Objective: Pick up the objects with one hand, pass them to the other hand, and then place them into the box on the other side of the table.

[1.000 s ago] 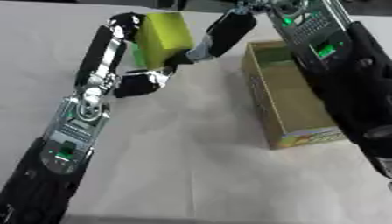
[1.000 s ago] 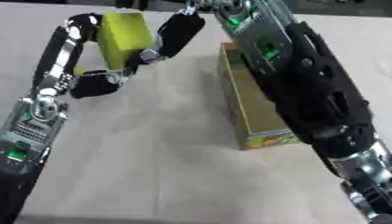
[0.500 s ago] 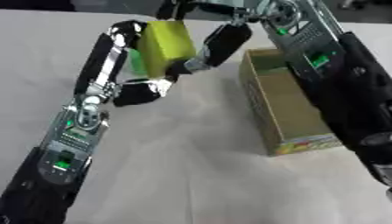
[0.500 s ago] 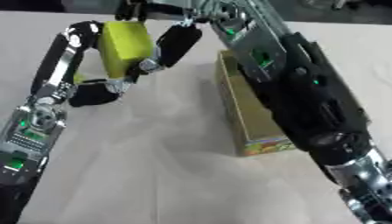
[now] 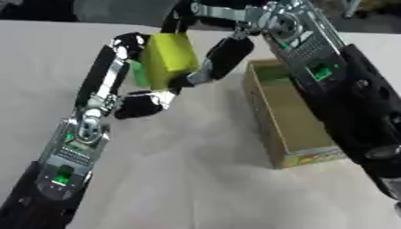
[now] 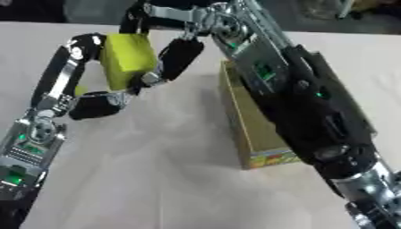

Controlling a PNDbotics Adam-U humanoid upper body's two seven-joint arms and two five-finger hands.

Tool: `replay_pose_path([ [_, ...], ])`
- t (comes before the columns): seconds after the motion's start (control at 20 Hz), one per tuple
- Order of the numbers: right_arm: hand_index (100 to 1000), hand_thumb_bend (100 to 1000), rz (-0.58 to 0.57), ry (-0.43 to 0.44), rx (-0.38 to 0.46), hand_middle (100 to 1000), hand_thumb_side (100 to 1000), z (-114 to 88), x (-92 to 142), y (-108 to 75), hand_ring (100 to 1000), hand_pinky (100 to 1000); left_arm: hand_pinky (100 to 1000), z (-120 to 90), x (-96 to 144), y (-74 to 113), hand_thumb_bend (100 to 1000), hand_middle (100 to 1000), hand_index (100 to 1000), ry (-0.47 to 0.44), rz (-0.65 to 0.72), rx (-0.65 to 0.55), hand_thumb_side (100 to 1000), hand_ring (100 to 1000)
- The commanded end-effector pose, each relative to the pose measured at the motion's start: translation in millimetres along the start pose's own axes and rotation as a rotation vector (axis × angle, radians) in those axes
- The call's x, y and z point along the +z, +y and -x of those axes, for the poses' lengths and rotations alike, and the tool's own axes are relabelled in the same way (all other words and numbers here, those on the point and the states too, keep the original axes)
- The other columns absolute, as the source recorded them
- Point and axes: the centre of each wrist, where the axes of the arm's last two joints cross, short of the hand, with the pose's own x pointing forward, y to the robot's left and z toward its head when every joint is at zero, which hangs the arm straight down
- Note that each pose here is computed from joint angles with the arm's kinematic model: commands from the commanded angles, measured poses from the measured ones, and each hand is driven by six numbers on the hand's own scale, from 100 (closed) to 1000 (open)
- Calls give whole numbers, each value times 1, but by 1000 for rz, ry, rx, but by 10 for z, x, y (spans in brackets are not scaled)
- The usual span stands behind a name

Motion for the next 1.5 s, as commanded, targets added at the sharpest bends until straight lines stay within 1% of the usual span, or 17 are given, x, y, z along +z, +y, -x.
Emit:
replay_pose_path([
  [0.05,718,499,20,-6,1,663,285,-23,24,-78,757,852,675,-57,-45,52,100,452,469,-26,-14,-6,175,571],
  [0.25,696,489,23,-9,-18,635,257,-28,25,-76,742,849,675,-46,-41,44,100,453,470,-19,-11,-6,179,572],
  [0.45,689,479,25,-13,-27,627,231,-37,31,-83,738,848,676,-37,-40,38,100,454,474,-13,-9,-7,180,573],
  [0.65,675,465,19,-15,-33,617,187,-36,32,-78,731,844,677,-40,-41,36,100,455,477,-14,-10,-4,182,580],
  [0.9,660,417,19,-14,-43,602,141,-30,34,-77,717,837,689,-38,-37,35,100,473,523,-15,-12,-1,191,591],
  [1.5,633,316,19,-7,-64,574,107,-15,36,-71,685,826,715,-30,-28,34,105,522,593,-18,-17,-8,232,631],
])
